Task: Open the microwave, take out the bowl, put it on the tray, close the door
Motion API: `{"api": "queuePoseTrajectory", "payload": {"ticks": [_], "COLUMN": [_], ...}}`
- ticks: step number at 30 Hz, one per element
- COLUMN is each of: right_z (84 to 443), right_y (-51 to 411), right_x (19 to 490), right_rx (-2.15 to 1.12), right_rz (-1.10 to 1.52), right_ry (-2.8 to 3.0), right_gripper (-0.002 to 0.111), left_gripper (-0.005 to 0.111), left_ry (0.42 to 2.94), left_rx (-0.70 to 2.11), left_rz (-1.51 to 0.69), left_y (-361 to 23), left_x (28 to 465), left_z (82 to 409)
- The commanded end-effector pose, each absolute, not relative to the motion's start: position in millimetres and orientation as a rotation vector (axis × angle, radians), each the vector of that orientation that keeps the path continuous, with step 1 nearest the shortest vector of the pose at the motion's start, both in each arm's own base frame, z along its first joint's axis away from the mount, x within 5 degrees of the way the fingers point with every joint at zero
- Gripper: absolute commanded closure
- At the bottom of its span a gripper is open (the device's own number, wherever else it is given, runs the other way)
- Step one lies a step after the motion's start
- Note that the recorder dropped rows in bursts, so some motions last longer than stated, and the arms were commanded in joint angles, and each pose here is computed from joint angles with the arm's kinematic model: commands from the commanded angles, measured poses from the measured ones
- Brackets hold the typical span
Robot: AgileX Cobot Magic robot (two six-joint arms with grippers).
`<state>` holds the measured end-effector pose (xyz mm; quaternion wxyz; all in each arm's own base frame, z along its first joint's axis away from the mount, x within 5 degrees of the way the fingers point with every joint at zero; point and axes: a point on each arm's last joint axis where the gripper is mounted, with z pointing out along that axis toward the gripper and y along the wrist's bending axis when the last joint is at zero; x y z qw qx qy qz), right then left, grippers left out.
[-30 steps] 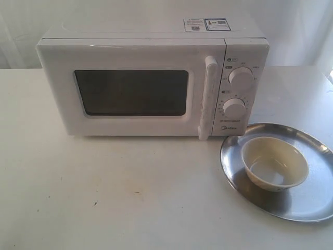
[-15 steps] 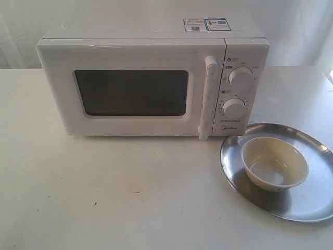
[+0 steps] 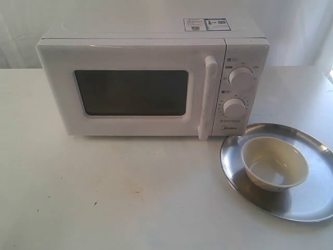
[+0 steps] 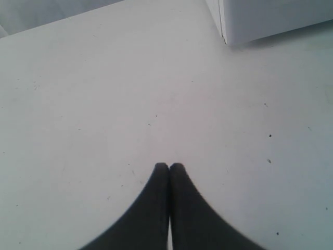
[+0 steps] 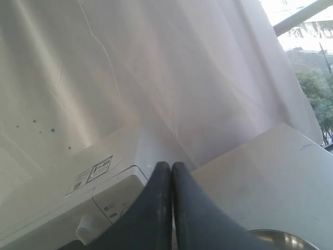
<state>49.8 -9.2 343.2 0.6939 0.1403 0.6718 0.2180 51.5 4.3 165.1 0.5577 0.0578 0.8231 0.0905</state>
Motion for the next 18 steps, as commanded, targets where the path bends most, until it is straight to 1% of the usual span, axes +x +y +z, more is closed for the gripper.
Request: {"api": "queuePoseTrajectory", "payload": {"ticks": [1,6,18], "right_z": [342.1,342.1,342.1], "right_y": [-10.0,-10.0,-10.0], "right_x": [49.3,49.3,49.3], "right_rx": [0.313,0.313,0.313], "right_rz": [0.474,0.474,0.474], "right_ry": [1.494,1.494,1.494], "right_gripper": [0.108,0.108,0.108], "left_gripper": [0.107,0.107,0.107], "left_ry": [1.948,1.947,1.947], "left_rx": [0.069,-0.027,-0.017], "left_rz": [0.149,0.084,0.093], "left_y": [3.3,3.3,3.4], "left_x": [51.1,51.1,51.1], "left_z": [165.2,165.2,165.2]}}
